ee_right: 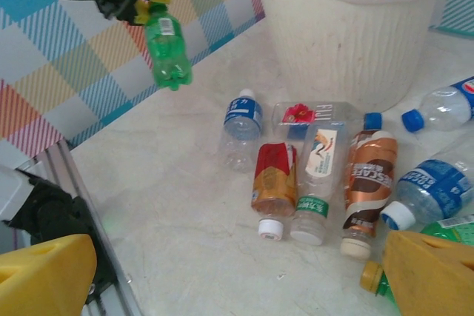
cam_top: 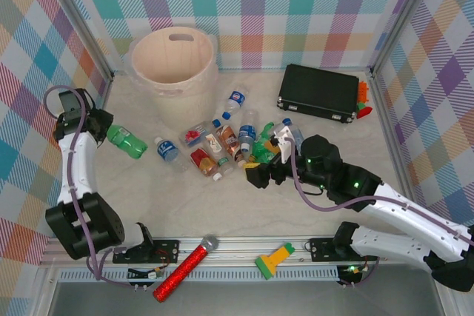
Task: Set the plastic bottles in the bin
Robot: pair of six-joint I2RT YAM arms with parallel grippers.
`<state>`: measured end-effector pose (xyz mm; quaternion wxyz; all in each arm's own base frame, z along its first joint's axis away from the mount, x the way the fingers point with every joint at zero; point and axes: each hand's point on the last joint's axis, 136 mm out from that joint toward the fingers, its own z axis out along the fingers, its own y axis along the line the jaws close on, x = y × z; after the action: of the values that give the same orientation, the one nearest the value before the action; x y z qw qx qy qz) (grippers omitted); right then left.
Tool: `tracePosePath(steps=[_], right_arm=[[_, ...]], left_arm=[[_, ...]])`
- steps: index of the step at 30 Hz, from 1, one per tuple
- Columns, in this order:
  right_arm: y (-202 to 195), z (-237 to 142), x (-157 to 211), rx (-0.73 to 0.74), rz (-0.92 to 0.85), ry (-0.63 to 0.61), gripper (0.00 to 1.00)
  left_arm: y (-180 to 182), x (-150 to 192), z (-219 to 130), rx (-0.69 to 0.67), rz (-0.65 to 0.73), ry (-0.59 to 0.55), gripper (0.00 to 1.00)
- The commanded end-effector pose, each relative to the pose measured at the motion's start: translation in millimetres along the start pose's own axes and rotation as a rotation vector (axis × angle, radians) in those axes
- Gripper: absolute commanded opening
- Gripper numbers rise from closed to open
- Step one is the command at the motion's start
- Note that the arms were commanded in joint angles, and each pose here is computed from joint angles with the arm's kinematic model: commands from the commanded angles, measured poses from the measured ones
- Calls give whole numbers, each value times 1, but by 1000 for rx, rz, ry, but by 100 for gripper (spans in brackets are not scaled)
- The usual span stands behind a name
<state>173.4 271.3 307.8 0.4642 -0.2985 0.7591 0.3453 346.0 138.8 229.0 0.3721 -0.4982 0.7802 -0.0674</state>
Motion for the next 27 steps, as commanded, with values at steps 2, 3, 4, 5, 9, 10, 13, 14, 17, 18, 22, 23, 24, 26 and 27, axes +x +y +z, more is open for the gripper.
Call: tracePosePath(steps=[2,3,4,5,9,10,13,14,17,18,22,23,24,26,27], right_arm=[[-6,-25,-39,65,-21,-143,99],[-7,-29,-44,75,-26,-165,99],[-8,-32,-48,88,-34,-185,99],[-9,-35,-53,96,-38,-202,99],[-9,-43,-67,111,-58,-248,99],[-9,-43,-69,109,-63,-254,99],[-6,-43,-78,107,-70,-273,99],[-6,-42,-79,104,-73,-279,99],[-1,-38,-89,89,-81,-298,99],[0,-36,-92,86,-87,-302,99],[3,-29,-102,82,-96,-306,99],[4,-28,-104,80,-97,-308,99],[5,-26,-106,76,-98,-311,99],[7,-25,-109,70,-99,-316,99],[7,-25,-111,72,-99,-320,99]], left_arm=[[-23,-18,-42,19,86,-120,32],[-28,-22,-52,29,100,-149,32],[-42,-19,-62,55,137,-171,32],[-49,-21,-71,65,158,-197,32],[-86,-25,-117,118,268,-334,31],[-98,-26,-131,143,296,-368,31],[-131,-25,-164,203,385,-471,30],[-142,-22,-173,226,413,-492,30],[-177,-12,-200,294,501,-562,30],[-188,-7,-208,314,530,-587,30],[-230,2,-232,403,616,-652,31],[-238,3,-233,418,629,-656,31],[-247,3,-234,432,639,-657,31],[-263,5,-235,463,660,-660,31],[-271,6,-235,477,668,-665,31]])
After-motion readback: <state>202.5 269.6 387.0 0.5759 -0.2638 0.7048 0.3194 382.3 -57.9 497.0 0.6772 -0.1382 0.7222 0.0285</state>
